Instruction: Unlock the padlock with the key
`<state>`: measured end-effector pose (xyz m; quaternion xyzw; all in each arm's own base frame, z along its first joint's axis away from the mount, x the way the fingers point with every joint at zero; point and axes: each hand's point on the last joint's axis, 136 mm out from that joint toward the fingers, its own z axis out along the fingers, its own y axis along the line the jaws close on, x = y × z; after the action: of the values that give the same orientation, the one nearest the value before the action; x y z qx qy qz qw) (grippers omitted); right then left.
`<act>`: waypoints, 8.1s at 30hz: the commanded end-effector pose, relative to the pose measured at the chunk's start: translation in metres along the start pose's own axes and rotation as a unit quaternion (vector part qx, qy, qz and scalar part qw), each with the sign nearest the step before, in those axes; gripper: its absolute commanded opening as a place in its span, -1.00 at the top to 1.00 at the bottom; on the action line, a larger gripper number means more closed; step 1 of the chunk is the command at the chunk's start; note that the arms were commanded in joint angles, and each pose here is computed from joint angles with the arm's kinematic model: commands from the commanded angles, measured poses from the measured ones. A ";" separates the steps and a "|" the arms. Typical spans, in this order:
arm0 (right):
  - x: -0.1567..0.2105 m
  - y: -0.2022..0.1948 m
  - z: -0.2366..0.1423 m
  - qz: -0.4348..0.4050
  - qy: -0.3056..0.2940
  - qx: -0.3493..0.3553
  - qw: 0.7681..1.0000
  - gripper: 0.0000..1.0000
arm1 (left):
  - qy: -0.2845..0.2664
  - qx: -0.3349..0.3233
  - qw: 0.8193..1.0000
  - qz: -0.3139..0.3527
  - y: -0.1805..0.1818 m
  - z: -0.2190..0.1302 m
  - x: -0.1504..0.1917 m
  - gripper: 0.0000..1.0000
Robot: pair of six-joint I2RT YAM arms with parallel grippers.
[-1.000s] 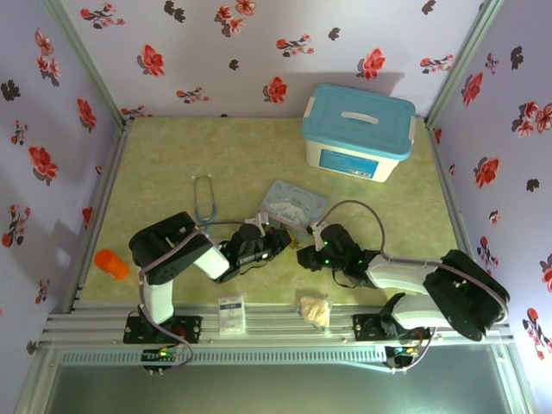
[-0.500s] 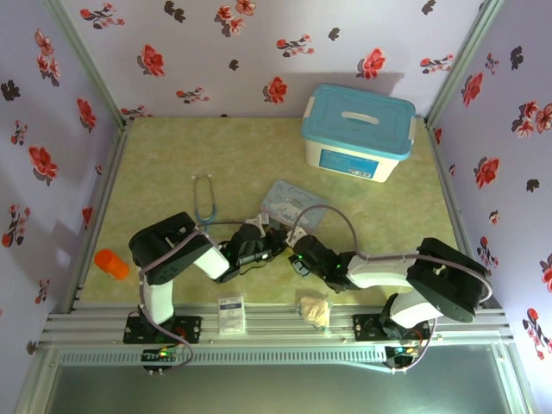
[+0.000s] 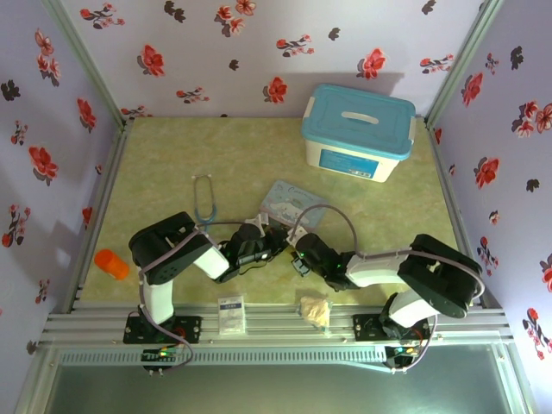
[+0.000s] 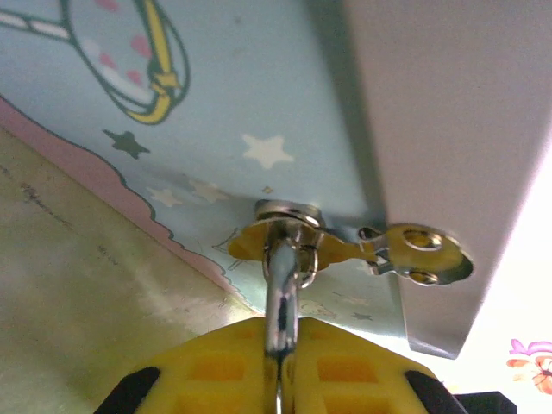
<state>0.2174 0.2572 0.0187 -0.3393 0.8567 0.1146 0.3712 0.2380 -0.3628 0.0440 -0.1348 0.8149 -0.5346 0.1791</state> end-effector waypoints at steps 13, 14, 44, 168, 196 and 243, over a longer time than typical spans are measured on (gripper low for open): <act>-0.017 0.018 -0.003 0.085 -0.021 -0.098 0.991 0.79 | 0.039 -0.063 0.995 0.067 0.009 -0.006 0.012 0.65; -0.016 0.019 -0.002 0.085 -0.018 -0.097 0.991 0.67 | 0.044 -0.068 0.994 0.068 0.011 -0.005 0.013 0.70; -0.018 -0.059 0.002 0.243 -0.028 0.070 0.967 0.19 | 0.100 -0.270 0.931 0.223 0.047 -0.030 -0.004 0.81; -0.030 0.015 -0.010 0.318 0.036 -0.050 0.946 -0.42 | -0.120 -0.172 0.949 0.235 -0.035 -0.104 -0.050 -0.99; -0.012 0.027 0.005 0.347 0.043 -0.074 0.934 0.62 | -0.118 -0.191 0.945 0.239 -0.026 -0.099 -0.053 -0.99; -0.021 0.005 0.015 0.580 -0.111 -0.103 0.800 1.00 | -0.090 -0.340 0.868 0.350 0.019 -0.057 -0.127 -0.25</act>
<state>0.2253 0.2877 0.0279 0.1744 0.8388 0.4402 0.2687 0.3343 -0.2693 0.0896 0.0454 0.9080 -0.1476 0.3894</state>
